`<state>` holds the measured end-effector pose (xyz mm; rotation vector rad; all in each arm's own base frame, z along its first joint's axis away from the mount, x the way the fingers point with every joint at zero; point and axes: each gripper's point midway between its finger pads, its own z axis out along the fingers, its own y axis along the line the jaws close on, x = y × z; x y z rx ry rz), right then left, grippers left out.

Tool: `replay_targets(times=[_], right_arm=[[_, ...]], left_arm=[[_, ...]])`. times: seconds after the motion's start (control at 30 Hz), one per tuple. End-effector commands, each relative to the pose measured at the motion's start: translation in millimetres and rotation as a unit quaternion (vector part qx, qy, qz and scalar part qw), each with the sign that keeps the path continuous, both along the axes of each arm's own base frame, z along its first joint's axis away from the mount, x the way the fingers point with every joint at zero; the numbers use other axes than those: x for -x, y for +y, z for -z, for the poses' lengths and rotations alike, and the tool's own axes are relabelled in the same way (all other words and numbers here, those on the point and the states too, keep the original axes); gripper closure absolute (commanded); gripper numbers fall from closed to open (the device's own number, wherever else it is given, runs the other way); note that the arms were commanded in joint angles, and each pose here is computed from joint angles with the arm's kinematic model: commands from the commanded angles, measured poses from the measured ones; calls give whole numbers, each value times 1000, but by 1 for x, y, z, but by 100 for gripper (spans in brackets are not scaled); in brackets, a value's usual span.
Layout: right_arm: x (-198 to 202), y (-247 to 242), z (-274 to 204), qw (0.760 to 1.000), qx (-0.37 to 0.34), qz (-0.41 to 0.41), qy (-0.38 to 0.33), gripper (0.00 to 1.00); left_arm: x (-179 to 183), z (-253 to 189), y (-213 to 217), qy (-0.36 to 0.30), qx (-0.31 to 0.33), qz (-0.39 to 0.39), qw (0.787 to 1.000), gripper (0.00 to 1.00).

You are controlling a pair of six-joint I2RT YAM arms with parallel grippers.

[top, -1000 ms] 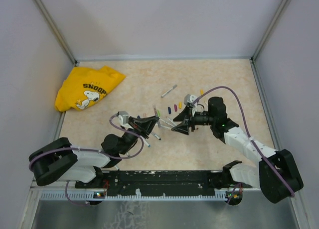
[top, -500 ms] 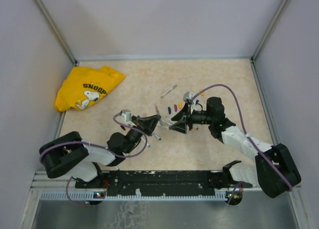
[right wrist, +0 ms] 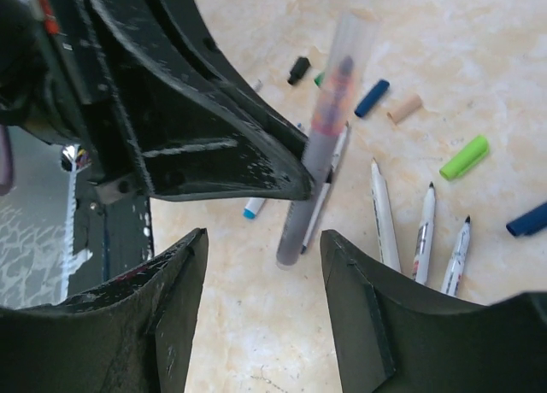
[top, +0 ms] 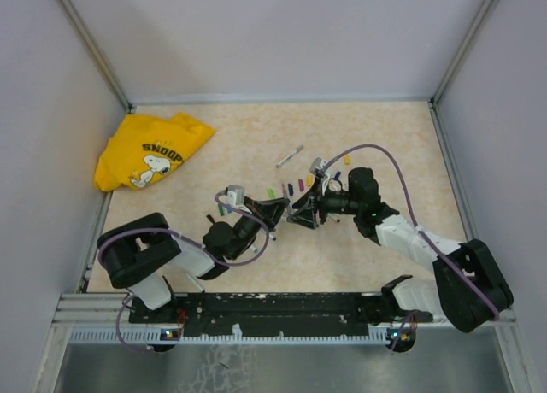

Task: Open the pen caps
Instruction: Open the pen cap from the pen.

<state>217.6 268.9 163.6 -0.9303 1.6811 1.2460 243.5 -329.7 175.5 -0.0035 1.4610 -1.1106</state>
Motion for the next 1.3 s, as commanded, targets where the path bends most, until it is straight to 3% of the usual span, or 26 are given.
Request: replay_targets(times=[0.0, 0.4, 0.6, 0.7, 0.83, 1.1, 1.27], right_arm=[[-19, 5, 4, 999, 26, 32, -14, 45], [-18, 12, -4, 999, 15, 33, -17, 62], [-14, 16, -2, 1000, 18, 18, -14, 82], [-13, 18, -2, 1000, 22, 12, -10, 100], [-13, 18, -6, 1000, 25, 10, -6, 100], [-8, 19, -8, 999, 34, -13, -6, 100], [-8, 16, -9, 998, 47, -32, -8, 100]], left_arm=[[10, -69, 4, -66, 123, 13, 990, 100], [25, -75, -5, -63, 140, 41, 987, 100], [32, -78, -8, -65, 142, 52, 986, 100], [34, -80, -8, -69, 143, 59, 986, 96], [39, -81, -3, -75, 138, 63, 986, 83], [52, -79, 33, -106, 105, 41, 988, 34], [61, -76, 43, -140, 48, 45, 988, 14]])
